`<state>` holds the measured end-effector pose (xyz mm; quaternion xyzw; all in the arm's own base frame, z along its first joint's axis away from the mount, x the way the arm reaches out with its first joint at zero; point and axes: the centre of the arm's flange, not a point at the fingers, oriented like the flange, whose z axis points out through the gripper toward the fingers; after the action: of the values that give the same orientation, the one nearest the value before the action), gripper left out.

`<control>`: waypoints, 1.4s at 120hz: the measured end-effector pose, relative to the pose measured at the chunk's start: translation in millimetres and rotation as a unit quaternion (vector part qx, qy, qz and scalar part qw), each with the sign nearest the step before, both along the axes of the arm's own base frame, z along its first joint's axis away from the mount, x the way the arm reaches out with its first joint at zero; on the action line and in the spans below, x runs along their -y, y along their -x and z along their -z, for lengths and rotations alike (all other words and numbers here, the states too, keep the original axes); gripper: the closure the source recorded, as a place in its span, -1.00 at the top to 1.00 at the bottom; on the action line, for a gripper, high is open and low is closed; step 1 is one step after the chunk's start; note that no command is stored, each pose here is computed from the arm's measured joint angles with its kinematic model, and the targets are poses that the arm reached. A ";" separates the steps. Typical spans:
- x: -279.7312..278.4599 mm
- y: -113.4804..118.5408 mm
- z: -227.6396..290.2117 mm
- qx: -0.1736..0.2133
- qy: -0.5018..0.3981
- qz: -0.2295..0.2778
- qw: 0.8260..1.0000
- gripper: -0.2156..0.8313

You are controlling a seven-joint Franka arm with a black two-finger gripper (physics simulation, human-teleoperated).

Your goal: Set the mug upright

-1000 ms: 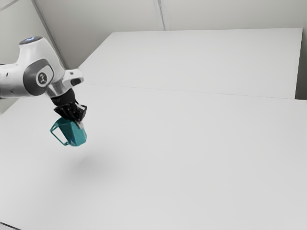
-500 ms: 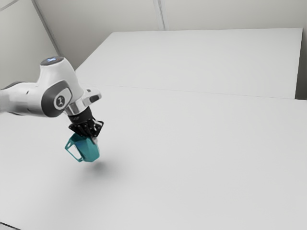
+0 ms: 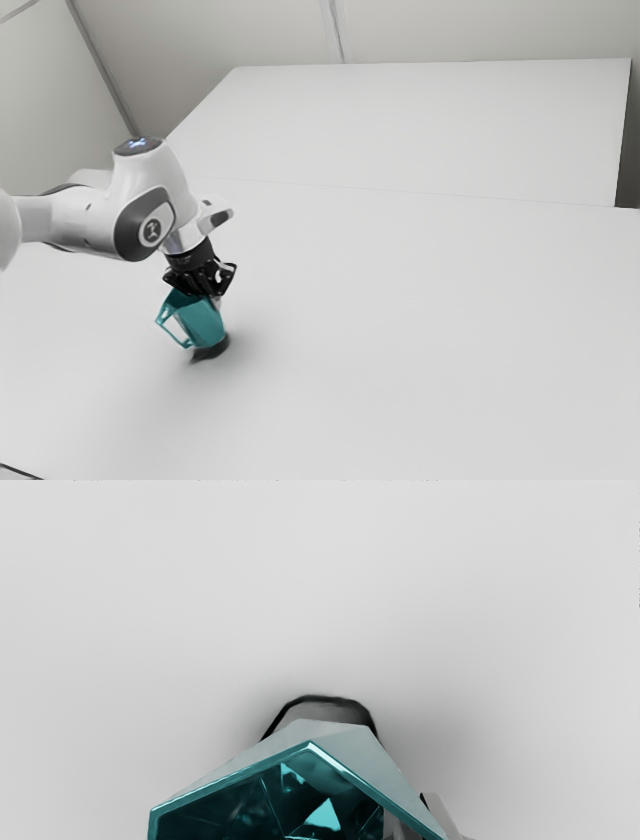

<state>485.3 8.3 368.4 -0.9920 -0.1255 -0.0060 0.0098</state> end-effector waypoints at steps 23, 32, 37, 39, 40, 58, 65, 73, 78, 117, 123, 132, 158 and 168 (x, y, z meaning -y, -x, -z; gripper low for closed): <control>7.3 -3.3 -0.2 0.011 0.002 -0.008 1.000 -0.42; 10.6 -4.4 -6.5 0.019 0.003 -0.009 1.000 -0.30; 14.0 -5.2 -12.2 0.026 0.004 -0.008 1.000 -0.25; 15.8 -5.3 -14.6 0.029 0.004 -0.007 1.000 -0.23; 16.8 -5.4 -15.8 0.030 0.004 -0.006 1.000 -0.22; 29.8 -14.6 -53.3 0.067 0.007 0.000 0.998 -0.04; 32.2 -24.6 -78.8 0.080 0.009 0.000 0.997 0.11; 32.5 -32.9 -102.1 0.083 0.009 -0.002 0.996 0.23; 32.5 -37.8 -115.8 0.082 0.009 -0.003 0.997 0.29; 23.6 -73.3 -177.3 0.041 0.000 0.020 0.999 0.50; 21.1 -78.6 -187.7 0.037 -0.001 0.024 0.999 0.51; 17.2 -83.3 -201.1 0.033 -0.003 0.031 0.999 0.52; 6.8 -86.5 -249.4 0.032 -0.006 0.048 0.998 0.54; 4.5 -83.9 -257.9 0.025 -0.005 0.054 0.998 0.55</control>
<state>569.2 3.7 626.3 -0.9969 -0.0716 -0.0315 0.0117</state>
